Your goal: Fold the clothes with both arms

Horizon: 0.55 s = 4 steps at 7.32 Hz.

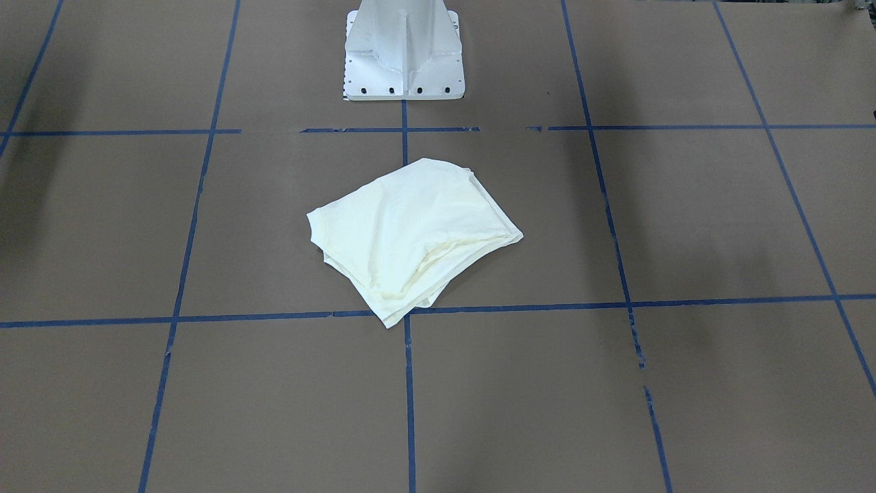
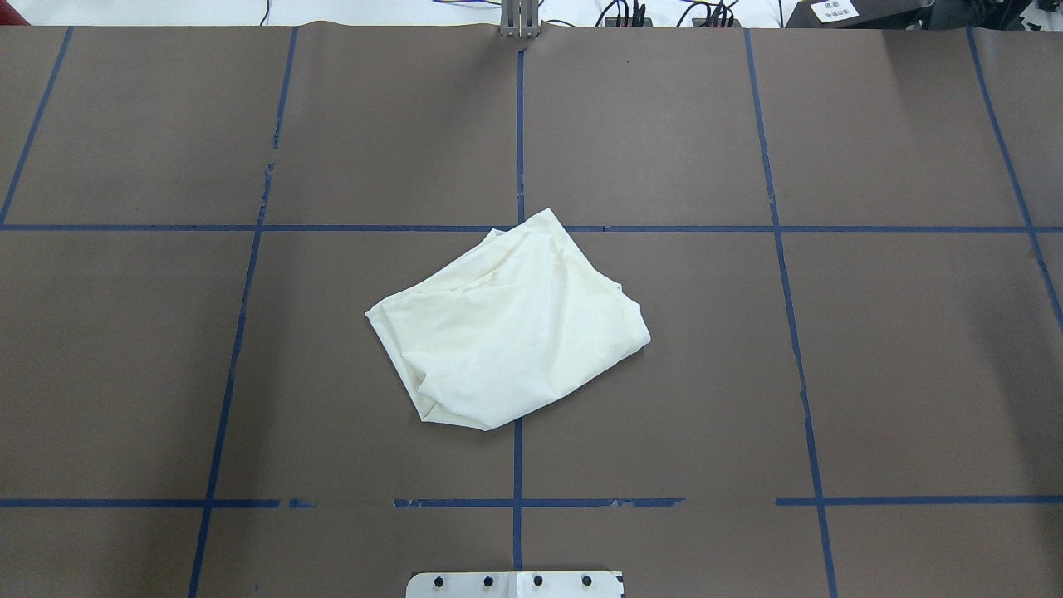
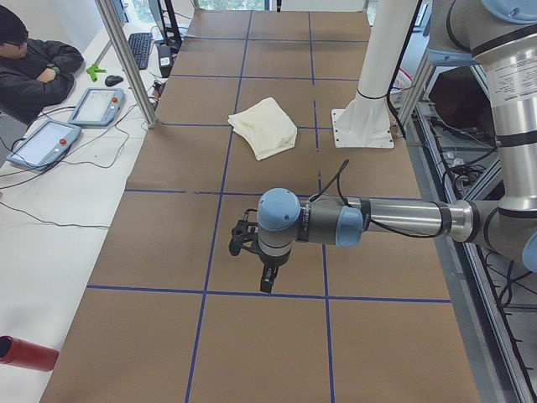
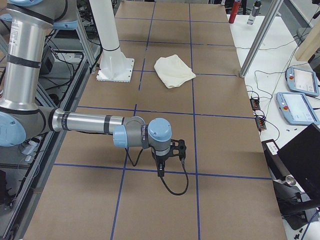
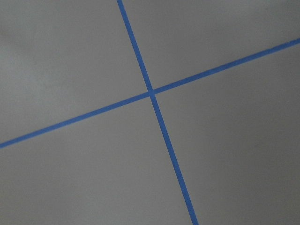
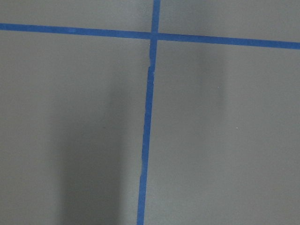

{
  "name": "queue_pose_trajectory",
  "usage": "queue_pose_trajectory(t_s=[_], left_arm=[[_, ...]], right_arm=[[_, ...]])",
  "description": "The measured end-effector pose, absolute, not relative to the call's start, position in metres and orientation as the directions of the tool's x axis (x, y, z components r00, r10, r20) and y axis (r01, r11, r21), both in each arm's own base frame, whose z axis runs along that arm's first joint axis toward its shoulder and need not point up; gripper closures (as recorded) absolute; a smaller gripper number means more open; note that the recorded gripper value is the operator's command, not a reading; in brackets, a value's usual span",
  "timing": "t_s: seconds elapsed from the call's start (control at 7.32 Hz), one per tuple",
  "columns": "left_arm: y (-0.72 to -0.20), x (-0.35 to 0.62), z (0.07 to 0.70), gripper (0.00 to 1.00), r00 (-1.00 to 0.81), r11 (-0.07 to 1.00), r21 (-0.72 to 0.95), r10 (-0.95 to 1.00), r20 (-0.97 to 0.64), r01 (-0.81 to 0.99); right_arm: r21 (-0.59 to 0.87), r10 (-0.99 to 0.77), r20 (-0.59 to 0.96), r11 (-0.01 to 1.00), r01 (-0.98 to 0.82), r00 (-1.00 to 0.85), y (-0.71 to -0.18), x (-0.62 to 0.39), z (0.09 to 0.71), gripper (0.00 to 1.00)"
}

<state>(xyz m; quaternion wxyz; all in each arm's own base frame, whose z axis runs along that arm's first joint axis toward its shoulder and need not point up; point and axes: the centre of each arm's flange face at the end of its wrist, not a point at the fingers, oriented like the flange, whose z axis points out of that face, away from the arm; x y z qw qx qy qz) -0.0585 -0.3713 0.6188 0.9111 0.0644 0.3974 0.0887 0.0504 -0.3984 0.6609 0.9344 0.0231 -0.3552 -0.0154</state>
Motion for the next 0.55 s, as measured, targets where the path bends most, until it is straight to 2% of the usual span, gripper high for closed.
queue_pose_trajectory(t_s=[0.55], left_arm=[[-0.3698,-0.0571,0.6200,0.00,0.663,0.977,0.178,0.208,-0.719,-0.113]], right_arm=[[0.065,-0.052,0.624,0.998,0.015,0.780,-0.3981,0.0538,0.6622,0.00]])
